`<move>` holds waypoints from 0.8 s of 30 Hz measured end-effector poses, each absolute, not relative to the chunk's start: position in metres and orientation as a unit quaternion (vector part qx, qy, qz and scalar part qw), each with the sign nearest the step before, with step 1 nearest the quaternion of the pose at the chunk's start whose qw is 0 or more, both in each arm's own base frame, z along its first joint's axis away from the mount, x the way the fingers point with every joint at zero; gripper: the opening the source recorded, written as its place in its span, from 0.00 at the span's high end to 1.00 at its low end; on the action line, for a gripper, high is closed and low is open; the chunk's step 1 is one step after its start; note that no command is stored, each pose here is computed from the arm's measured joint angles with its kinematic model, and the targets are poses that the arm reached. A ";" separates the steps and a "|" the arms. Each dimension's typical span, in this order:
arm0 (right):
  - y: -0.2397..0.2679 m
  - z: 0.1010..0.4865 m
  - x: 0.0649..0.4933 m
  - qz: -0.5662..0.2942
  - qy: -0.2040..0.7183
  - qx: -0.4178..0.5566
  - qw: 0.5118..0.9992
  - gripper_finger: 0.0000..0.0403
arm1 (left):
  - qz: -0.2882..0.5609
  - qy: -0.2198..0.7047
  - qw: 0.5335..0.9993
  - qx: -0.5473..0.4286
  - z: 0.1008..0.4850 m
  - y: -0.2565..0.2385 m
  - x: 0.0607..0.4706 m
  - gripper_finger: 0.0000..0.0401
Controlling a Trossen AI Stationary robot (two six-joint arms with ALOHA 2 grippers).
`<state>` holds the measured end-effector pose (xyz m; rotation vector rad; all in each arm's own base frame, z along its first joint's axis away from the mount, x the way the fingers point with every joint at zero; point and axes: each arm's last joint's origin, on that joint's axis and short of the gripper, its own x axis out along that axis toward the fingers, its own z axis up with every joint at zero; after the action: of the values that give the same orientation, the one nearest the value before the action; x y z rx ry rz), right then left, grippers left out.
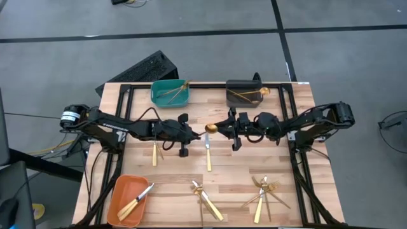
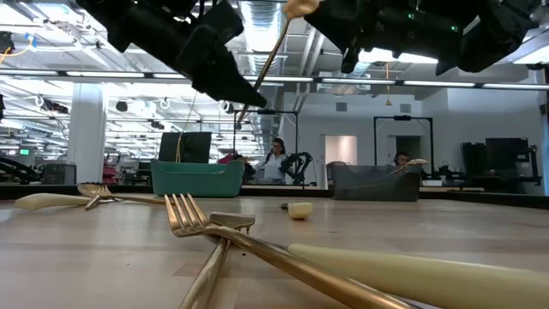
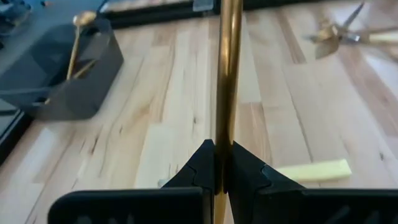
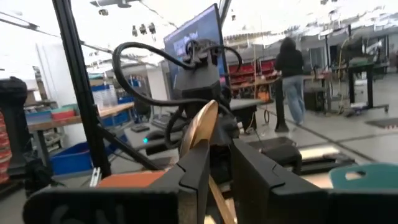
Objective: Sort silverware by color (type)
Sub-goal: Put the gold spoon into the black bin
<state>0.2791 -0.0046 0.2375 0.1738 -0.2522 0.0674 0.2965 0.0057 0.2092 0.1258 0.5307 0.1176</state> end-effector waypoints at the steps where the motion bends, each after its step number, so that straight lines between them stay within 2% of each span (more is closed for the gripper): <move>1: -0.004 0.237 0.279 0.038 -0.120 0.089 0.988 0.76 | 0.058 0.266 0.960 0.062 0.209 0.006 0.296 0.99; 10: -0.017 0.230 0.278 0.011 -0.067 0.101 0.993 0.74 | 0.091 0.283 0.952 0.070 0.205 0.008 0.294 0.98; 16: -0.039 0.238 0.261 -0.058 -0.013 0.106 0.993 0.58 | 0.111 0.305 0.944 0.058 0.202 0.009 0.291 0.98; 20: -0.030 0.250 0.253 -0.008 -0.018 0.104 0.994 0.46 | 0.121 0.320 0.938 0.059 0.199 0.009 0.289 0.98; 24: -0.020 0.253 0.251 0.038 -0.020 0.101 0.994 0.42 | 0.127 0.315 0.939 0.061 0.200 0.010 0.290 0.98</move>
<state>0.2511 -0.0202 0.2532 0.2028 -0.0404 0.0756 0.2898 0.0100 0.1999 0.1241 0.6423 0.2591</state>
